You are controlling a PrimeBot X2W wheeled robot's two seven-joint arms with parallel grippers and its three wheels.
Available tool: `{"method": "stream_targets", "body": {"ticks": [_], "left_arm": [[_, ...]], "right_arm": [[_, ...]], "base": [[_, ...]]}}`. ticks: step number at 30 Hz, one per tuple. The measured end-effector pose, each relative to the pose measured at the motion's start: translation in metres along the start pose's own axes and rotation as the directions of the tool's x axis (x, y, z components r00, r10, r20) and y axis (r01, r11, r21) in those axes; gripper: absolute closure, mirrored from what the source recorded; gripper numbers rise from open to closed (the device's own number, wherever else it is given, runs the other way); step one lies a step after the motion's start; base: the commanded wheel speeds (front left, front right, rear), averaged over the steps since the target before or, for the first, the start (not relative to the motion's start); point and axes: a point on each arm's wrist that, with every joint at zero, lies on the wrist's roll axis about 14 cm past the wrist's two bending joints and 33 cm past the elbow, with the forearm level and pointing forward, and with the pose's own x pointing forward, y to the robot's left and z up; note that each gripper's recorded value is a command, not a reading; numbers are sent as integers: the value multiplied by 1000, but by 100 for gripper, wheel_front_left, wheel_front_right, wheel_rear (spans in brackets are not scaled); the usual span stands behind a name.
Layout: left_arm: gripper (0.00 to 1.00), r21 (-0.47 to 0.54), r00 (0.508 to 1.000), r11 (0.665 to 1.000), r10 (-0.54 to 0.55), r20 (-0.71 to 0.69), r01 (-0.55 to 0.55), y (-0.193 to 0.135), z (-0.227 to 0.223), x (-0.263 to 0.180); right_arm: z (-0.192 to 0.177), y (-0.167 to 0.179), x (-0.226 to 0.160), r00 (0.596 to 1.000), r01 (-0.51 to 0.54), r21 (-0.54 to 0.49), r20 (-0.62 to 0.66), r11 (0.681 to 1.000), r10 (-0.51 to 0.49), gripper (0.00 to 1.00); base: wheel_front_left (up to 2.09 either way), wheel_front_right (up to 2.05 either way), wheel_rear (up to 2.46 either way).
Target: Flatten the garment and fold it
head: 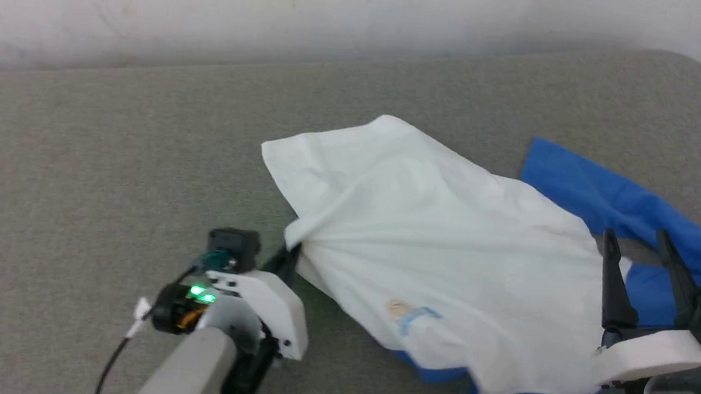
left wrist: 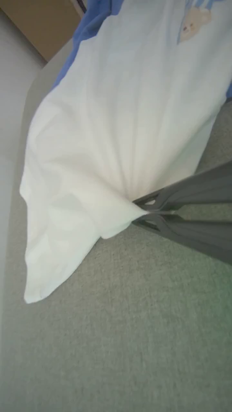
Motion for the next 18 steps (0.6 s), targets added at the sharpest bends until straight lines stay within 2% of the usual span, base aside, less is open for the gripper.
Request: {"method": "stream_targets", "body": {"ticks": [4, 8, 12, 15, 18], "left_arm": [[100, -14, 976, 998, 64, 208, -63, 28, 59, -22], [100, 48, 922, 997, 42, 386, -65, 27, 119, -46], [100, 146, 877, 989, -77, 475, 8, -10, 158, -52], [100, 229, 882, 967, -202, 425, 111, -54, 149, -40], [100, 247, 884, 941, -311, 349, 233, -97, 125, -24]], "right_arm": [[4, 14, 3, 999, -43, 7, 8, 999, 43, 0], [11, 30, 7, 996, -87, 14, 24, 996, 86, 0], [9, 38, 8, 994, -106, 21, 18, 994, 106, 0], [3, 36, 7, 995, -99, 25, 1, 995, 99, 0], [-1, 33, 6, 996, -86, 33, -8, 996, 87, 0]], "base": [[0, 0, 0], [0, 0, 0], [0, 0, 0], [0, 0, 0], [0, 0, 0]]}}
